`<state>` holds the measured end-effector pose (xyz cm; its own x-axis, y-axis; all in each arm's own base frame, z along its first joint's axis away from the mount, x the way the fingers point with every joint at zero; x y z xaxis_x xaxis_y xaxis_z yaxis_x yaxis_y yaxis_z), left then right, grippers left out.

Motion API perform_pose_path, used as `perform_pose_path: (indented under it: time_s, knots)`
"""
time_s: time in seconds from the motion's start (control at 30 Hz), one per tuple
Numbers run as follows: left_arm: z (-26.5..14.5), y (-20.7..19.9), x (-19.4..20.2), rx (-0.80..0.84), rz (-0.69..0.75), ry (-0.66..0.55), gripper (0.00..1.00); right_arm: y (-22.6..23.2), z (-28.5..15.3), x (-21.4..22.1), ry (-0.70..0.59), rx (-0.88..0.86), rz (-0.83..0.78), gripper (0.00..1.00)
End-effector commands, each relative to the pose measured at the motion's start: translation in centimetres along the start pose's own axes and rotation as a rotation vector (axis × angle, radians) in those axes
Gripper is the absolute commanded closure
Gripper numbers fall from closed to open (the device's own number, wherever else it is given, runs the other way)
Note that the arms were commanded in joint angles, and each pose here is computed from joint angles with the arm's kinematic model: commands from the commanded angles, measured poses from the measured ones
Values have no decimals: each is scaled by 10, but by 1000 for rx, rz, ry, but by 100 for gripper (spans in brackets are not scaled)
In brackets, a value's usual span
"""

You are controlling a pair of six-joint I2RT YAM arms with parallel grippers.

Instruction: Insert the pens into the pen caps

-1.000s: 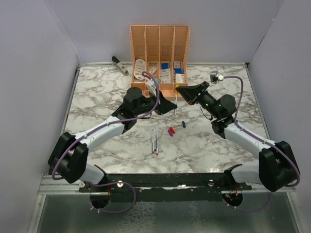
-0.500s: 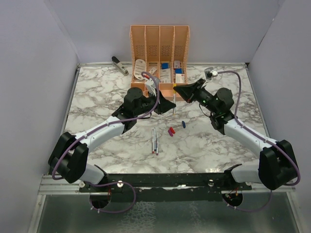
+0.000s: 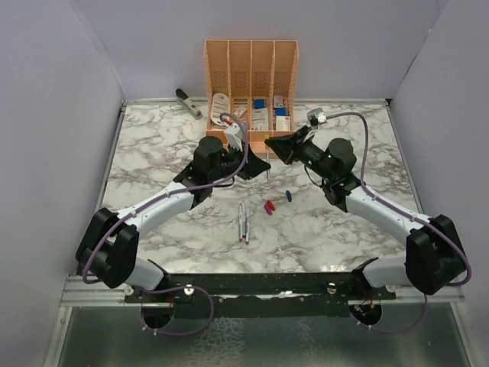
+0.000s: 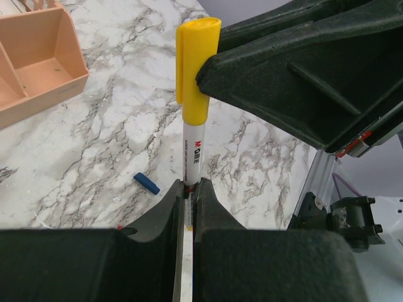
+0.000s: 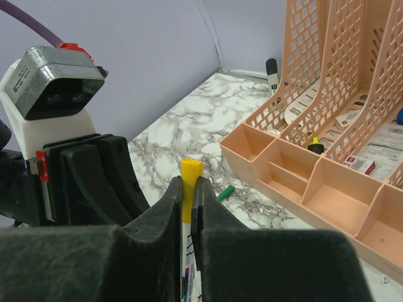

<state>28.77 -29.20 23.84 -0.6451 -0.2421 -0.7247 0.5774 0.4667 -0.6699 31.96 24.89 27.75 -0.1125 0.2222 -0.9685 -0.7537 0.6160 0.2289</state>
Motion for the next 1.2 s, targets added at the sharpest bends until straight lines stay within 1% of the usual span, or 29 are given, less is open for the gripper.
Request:
perform_pose_path:
  time_s: [0.0, 0.17, 0.33, 0.37, 0.43, 0.53, 0.6, 0.77, 0.87, 1.0, 1.17]
  knots:
    - [-34, -51, -124, 96, 175, -471, 100, 12, -25, 97, 378, -24, 94, 99]
    - [-34, -43, -108, 84, 150, -416, 100, 7, -14, 80, 311, 24, 93, 99]
    - [-38, -22, -74, 20, 104, -309, 100, 3, 6, 47, 201, 47, 69, 98]
    - [-39, -17, -66, 2, 93, -281, 100, 3, 10, 39, 177, 47, 61, 94]
    - [-41, -7, -52, -32, 74, -237, 100, 3, 19, 21, 132, 48, 35, 81]
    - [-45, 6, -34, -91, 49, -180, 100, 1, 30, -6, 61, 66, -3, 66]
    - [-48, 16, -25, -146, 40, -145, 100, 1, 35, -27, 6, 78, -23, 62]
    - [-53, 48, -2, -320, 33, -28, 100, 6, 32, -57, -76, 92, -46, 60]
    - [-54, 71, 10, -451, 31, 52, 100, 5, 27, -62, -76, 115, -45, 60]
    - [-55, 104, 26, -626, 19, 157, 100, -5, 19, -55, -6, 203, -36, 60]
    - [-54, 129, 33, -751, 11, 194, 100, -11, 2, -38, 54, 262, -40, 60]
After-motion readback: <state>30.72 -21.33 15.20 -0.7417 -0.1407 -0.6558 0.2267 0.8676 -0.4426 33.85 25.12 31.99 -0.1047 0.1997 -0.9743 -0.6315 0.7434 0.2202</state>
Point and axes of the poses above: each gripper's point midway between its finger pads, its own z axis out along the fingers, its own y axis along the line the jaws close on, x = y × z, the point moved 4 cm from there along -z, back along the fingers, and after that the axes turned 7 degrees about -z, right-handed, at the moved point
